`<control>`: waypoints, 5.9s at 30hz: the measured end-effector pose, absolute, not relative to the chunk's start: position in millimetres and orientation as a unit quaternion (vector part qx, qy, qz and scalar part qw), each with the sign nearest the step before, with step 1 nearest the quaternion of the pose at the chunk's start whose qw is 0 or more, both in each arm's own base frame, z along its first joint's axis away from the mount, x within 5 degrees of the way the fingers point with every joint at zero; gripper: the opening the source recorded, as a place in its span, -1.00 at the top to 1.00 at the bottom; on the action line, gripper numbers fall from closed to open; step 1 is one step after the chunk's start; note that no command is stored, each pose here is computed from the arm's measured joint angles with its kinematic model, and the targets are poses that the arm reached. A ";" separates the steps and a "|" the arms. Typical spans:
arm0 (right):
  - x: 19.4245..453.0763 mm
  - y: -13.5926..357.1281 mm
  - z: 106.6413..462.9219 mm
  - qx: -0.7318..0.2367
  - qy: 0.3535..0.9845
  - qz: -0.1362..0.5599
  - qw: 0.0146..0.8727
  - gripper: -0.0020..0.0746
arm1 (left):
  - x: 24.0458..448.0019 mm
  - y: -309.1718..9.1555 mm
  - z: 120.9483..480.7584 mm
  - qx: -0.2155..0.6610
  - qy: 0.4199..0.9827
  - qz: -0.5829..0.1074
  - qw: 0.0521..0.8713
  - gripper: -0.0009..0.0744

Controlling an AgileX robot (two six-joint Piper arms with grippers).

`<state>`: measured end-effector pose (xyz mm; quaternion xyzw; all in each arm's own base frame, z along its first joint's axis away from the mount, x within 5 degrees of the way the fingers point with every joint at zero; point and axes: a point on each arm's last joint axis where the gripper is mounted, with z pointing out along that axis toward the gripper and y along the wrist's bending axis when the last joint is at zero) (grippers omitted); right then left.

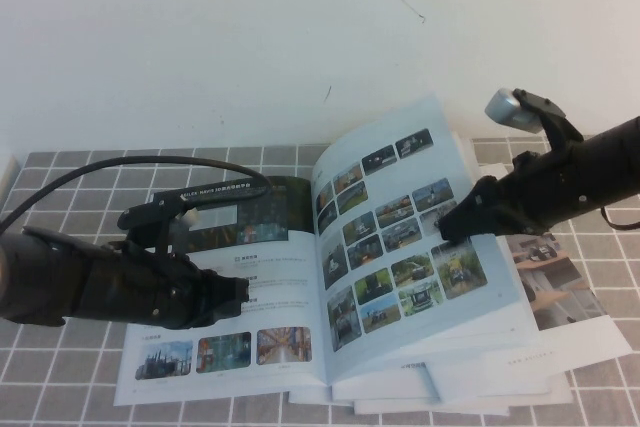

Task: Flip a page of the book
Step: Open the closed book

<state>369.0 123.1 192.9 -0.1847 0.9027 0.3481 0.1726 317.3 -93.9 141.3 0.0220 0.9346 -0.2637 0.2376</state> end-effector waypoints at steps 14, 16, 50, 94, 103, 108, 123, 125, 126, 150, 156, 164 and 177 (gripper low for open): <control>366.6 173.9 235.6 -0.244 0.850 0.424 0.195 0.05 | 317.6 -94.0 141.5 0.022 0.935 -0.264 0.238 0.99; 361.4 186.4 237.2 -0.255 0.845 0.429 0.193 0.05 | 317.6 -94.0 141.5 0.022 0.935 -0.264 0.238 0.99; 350.9 233.2 253.3 -0.247 0.803 0.479 0.256 0.05 | 195.1 -119.1 314.6 0.245 0.860 -0.284 0.346 0.99; 351.5 229.6 269.4 -0.311 0.790 0.431 0.306 0.05 | 241.9 -209.0 234.2 0.165 0.875 -0.247 0.383 0.99; 354.0 221.3 266.0 -0.386 0.802 0.335 0.308 0.14 | 239.6 -207.4 231.0 0.173 0.883 -0.255 0.354 0.99; 362.5 215.3 226.0 -0.392 0.844 0.273 0.244 0.36 | 237.3 -208.1 229.7 0.179 0.886 -0.259 0.341 0.99; 365.9 201.9 158.3 -0.387 0.897 0.187 0.107 0.69 | 217.2 -183.1 184.2 0.141 0.916 -0.214 0.307 0.98; 363.4 197.4 155.6 -0.386 0.903 0.169 0.082 0.70 | 214.5 -180.2 179.7 0.135 0.920 -0.210 0.302 0.98; 362.4 194.8 154.3 -0.385 0.907 0.157 0.070 0.70 | 213.9 -179.0 178.2 0.130 0.921 -0.208 0.302 0.98; 354.9 182.3 150.4 -0.357 0.928 0.109 -0.001 0.73 | 197.4 -164.3 198.3 0.108 0.909 -0.232 0.329 0.98; 351.0 182.4 150.8 -0.353 0.928 0.117 -0.021 0.73 | 221.8 -154.8 218.8 0.091 0.895 -0.226 0.373 0.98; 349.4 185.5 151.8 -0.342 0.929 0.136 -0.025 0.73 | 255.4 -131.0 179.3 0.054 0.930 -0.178 0.316 0.98; 352.6 189.1 146.3 -0.330 0.932 0.148 -0.013 0.73 | 262.0 -134.4 144.4 0.069 0.950 -0.155 0.264 0.98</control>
